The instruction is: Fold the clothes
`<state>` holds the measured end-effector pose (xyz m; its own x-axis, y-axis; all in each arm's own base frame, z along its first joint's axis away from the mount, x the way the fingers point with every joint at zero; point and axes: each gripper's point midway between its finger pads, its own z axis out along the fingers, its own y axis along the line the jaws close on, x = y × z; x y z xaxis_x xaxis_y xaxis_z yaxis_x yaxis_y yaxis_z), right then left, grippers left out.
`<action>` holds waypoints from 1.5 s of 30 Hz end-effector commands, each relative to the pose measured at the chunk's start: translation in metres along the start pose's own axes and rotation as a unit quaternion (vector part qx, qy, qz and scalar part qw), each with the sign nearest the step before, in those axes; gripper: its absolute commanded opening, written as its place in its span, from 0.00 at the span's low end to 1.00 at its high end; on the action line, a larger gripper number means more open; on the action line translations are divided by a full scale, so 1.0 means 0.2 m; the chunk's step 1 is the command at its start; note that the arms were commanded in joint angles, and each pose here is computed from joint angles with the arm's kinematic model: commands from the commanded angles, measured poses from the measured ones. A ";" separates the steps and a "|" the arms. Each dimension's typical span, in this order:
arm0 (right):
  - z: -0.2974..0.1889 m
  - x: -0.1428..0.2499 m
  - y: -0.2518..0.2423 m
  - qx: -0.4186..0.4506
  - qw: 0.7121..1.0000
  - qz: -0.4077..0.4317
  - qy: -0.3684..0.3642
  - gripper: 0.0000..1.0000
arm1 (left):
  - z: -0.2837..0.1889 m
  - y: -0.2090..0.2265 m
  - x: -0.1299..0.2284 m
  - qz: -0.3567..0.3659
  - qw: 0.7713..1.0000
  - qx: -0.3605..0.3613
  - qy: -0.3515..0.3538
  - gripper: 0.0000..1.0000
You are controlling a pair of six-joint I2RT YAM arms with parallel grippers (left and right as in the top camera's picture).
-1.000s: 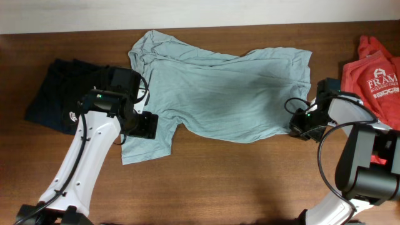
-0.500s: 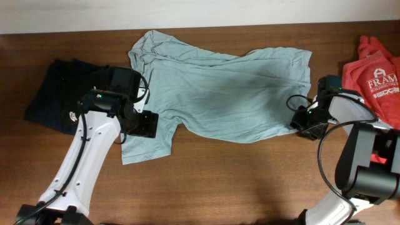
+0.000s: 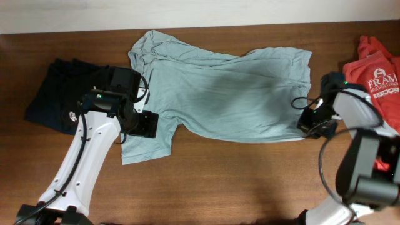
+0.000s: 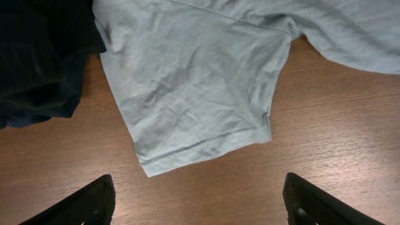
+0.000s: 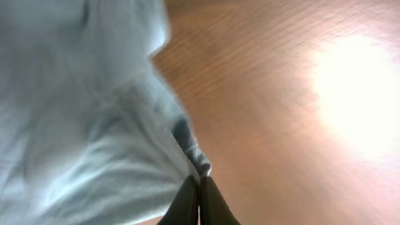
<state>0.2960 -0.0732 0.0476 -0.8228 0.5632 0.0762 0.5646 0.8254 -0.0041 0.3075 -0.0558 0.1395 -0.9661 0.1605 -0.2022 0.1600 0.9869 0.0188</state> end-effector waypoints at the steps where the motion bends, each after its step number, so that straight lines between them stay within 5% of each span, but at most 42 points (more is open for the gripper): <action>1: -0.30 -0.06 -0.11 0.045 0.995 0.021 -0.092 0.04 | 0.01 0.00 0.01 -0.007 1.000 0.005 0.006 0.86; 11: -0.34 0.01 -0.15 0.059 0.995 0.019 -0.079 0.04 | 0.05 -0.10 0.12 -0.008 0.997 0.058 0.046 0.86; 20: -0.34 0.00 -0.13 0.050 0.995 0.019 -0.082 0.04 | 0.38 -0.10 0.35 -0.082 0.991 0.061 0.091 0.93; 32: -0.34 0.00 -0.11 0.036 0.996 0.019 -0.083 0.04 | 0.65 -0.11 0.51 -0.107 0.985 0.055 0.121 0.91; 36: -0.34 0.00 -0.11 0.036 0.996 0.019 -0.083 0.04 | 0.73 -0.11 0.51 -0.107 0.985 0.054 0.127 0.70; 41: -0.34 0.00 -0.11 0.035 0.996 0.019 -0.083 0.04 | 0.75 -0.11 0.49 -0.108 0.985 0.058 0.124 0.05; 45: -0.34 0.00 -0.11 0.035 0.996 0.018 -0.083 0.04 | 0.64 -0.17 0.49 -0.112 0.979 0.090 0.144 0.00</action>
<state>0.2879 -0.0934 0.1149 -0.8118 0.5769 -0.0900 0.5832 0.8087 -0.0766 0.2532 -0.0594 -0.0040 -0.9986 -0.0525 0.0015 -0.0524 0.9945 -0.0905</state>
